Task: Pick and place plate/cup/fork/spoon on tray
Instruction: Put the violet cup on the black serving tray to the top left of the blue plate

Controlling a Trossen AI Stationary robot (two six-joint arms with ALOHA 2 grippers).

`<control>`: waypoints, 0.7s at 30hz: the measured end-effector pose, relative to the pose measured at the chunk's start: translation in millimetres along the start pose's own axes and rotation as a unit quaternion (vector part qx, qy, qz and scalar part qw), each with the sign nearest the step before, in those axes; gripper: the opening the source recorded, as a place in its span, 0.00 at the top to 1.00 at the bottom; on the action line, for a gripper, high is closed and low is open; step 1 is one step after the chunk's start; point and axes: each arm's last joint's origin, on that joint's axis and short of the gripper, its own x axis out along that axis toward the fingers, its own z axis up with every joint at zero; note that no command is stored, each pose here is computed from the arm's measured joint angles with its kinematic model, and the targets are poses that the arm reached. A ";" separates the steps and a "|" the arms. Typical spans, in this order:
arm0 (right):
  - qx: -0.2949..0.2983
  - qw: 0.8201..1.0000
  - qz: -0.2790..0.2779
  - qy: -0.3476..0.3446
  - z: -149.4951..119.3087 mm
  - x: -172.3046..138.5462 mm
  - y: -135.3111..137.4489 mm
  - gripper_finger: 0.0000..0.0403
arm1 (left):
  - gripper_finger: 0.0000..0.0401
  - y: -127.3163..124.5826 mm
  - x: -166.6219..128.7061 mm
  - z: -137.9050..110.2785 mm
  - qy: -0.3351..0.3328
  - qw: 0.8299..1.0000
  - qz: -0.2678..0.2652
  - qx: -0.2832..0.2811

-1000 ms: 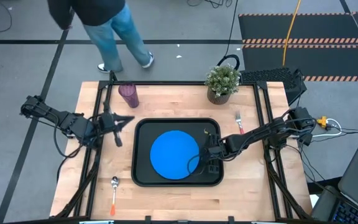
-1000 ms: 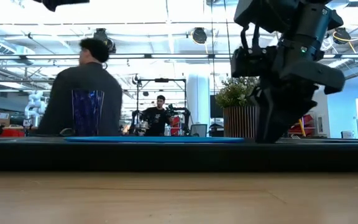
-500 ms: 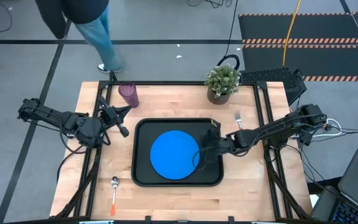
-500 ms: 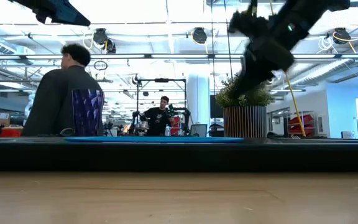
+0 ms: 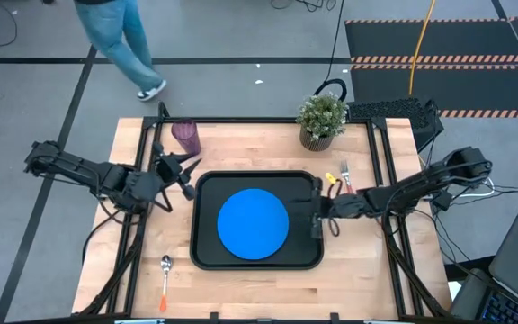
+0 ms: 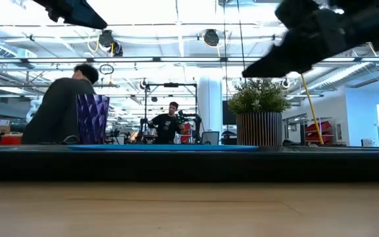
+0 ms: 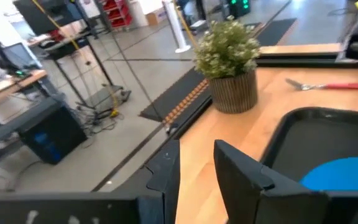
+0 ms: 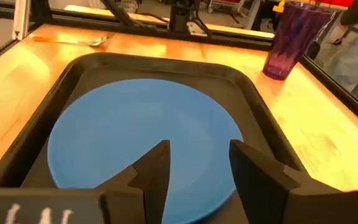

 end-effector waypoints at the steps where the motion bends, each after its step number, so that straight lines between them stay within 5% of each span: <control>1: 0.003 1.000 0.000 -0.008 -1.7 -4.0 -1.4 0.61 | 0.74 -0.9 2.2 0.8 0.003 1.000 0.005 0.007; 7: 0.015 0.996 0.007 -0.086 -12.7 -27.9 -8.4 0.61 | 0.74 3.5 20.6 16.6 0.047 0.998 0.018 0.026; 12: 0.020 0.992 0.035 -0.118 -21.0 -41.6 -6.6 0.61 | 0.74 20.3 35.8 33.2 0.162 0.986 0.003 0.031; 21: -0.012 0.991 0.036 -0.128 -19.3 -45.4 -4.9 0.61 | 0.74 60.9 64.2 41.3 0.374 0.926 0.009 0.039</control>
